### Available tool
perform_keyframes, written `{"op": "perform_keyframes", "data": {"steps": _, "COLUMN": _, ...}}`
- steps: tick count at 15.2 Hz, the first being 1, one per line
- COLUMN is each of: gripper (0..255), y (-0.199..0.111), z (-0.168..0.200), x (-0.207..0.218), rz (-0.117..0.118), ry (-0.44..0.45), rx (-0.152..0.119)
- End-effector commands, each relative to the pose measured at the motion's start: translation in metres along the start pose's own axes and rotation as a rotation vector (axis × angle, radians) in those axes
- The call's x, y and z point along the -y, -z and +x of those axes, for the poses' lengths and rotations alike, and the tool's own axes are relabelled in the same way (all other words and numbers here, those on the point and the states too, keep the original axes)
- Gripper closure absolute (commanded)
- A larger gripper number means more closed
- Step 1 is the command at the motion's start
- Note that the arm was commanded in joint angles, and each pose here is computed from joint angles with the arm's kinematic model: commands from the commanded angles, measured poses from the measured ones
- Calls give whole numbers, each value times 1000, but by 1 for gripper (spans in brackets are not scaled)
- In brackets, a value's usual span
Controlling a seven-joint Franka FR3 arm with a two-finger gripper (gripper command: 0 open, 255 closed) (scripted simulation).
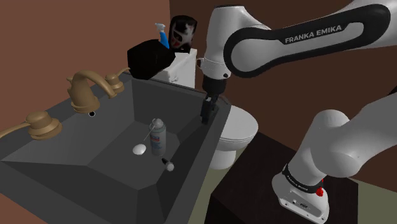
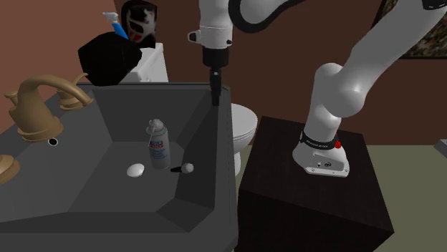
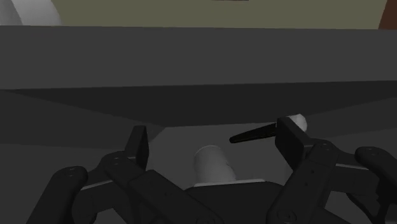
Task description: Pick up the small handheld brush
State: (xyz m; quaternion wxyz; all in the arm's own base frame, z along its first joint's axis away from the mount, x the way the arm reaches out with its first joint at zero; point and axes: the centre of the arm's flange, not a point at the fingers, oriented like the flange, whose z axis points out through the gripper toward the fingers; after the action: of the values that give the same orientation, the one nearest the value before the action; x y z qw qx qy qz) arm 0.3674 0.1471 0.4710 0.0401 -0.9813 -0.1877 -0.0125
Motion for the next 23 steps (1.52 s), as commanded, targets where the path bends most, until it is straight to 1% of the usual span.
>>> {"op": "perform_keyframes", "data": {"steps": 1, "gripper": 0, "y": -19, "z": 17, "x": 16, "rz": 3, "ry": 44, "rx": -4}}
{"op": "perform_keyframes", "data": {"steps": 8, "gripper": 0, "y": -73, "z": 58, "x": 77, "rz": 11, "ry": 194, "rx": -12}}
{"op": "perform_keyframes", "data": {"steps": 14, "gripper": 0, "y": -118, "z": 86, "x": 134, "rz": 18, "ry": 322, "rx": -19}}
{"op": "perform_keyframes", "data": {"steps": 22, "gripper": 0, "y": -160, "z": 85, "x": 134, "rz": 18, "ry": 330, "rx": -19}}
{"op": "perform_keyframes", "data": {"steps": 23, "gripper": 0, "y": -160, "z": 85, "x": 134, "rz": 18, "ry": 330, "rx": -19}}
